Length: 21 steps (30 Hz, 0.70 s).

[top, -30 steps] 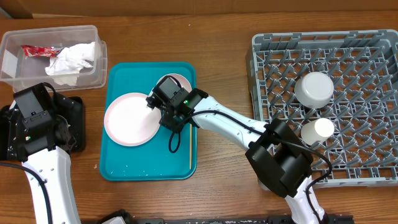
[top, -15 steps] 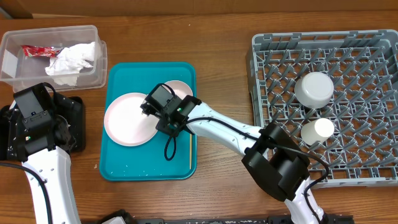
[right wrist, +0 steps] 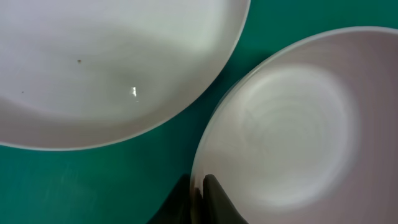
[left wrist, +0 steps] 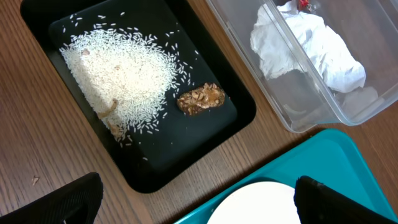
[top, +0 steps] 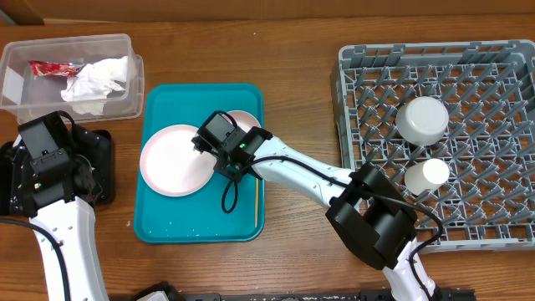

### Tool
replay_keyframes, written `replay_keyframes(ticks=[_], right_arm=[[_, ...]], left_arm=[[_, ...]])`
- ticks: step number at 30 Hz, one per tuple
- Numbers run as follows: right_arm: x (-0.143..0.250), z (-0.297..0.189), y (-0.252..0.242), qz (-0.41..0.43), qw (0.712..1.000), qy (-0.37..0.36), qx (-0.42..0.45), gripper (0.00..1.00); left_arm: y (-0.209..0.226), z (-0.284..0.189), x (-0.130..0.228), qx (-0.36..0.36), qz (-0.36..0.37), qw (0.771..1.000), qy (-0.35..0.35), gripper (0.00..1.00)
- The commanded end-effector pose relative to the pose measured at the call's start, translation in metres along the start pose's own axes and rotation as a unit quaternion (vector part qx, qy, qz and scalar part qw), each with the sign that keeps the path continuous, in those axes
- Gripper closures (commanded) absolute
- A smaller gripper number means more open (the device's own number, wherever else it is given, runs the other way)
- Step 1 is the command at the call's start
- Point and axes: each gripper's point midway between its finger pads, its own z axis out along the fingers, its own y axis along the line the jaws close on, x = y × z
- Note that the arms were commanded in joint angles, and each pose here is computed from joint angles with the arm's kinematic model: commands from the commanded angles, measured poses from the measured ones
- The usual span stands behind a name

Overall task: Sort waste into correct bins and load items into the dishwasher
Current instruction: 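Carry the small pink plate to the rack and set it down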

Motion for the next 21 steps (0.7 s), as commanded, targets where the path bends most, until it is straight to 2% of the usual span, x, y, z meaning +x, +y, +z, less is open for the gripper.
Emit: replay_keyframes(ticks=[1, 7, 10, 14, 17, 21], right_arm=[[-0.004, -0.003, -0.005, 0.022, 1.0, -0.001, 0.01, 0.94], [-0.028, -0.04, -0.036, 0.059, 0.996, -0.014, 0.071, 0.96], [-0.048, -0.082, -0.057, 0.101, 0.989, -0.037, 0.098, 0.96], [-0.062, -0.156, -0.102, 0.191, 0.967, -0.084, 0.146, 0.96], [-0.055, -0.214, -0.138, 0.254, 0.946, -0.119, 0.16, 0.96], [-0.008, -0.295, -0.202, 0.367, 0.897, -0.16, 0.186, 0.96]], left_arm=[[0.0, -0.002, -0.004, 0.001, -0.011, 1.0, -0.004, 0.0], [0.0, -0.002, -0.004, 0.001, -0.011, 1.0, -0.004, 0.0], [0.0, -0.002, -0.004, 0.001, -0.011, 1.0, -0.004, 0.0], [0.0, -0.002, -0.004, 0.001, -0.011, 1.0, -0.004, 0.0], [0.0, -0.002, -0.004, 0.001, -0.011, 1.0, -0.004, 0.0], [0.0, -0.002, -0.004, 0.001, -0.011, 1.0, -0.004, 0.0]])
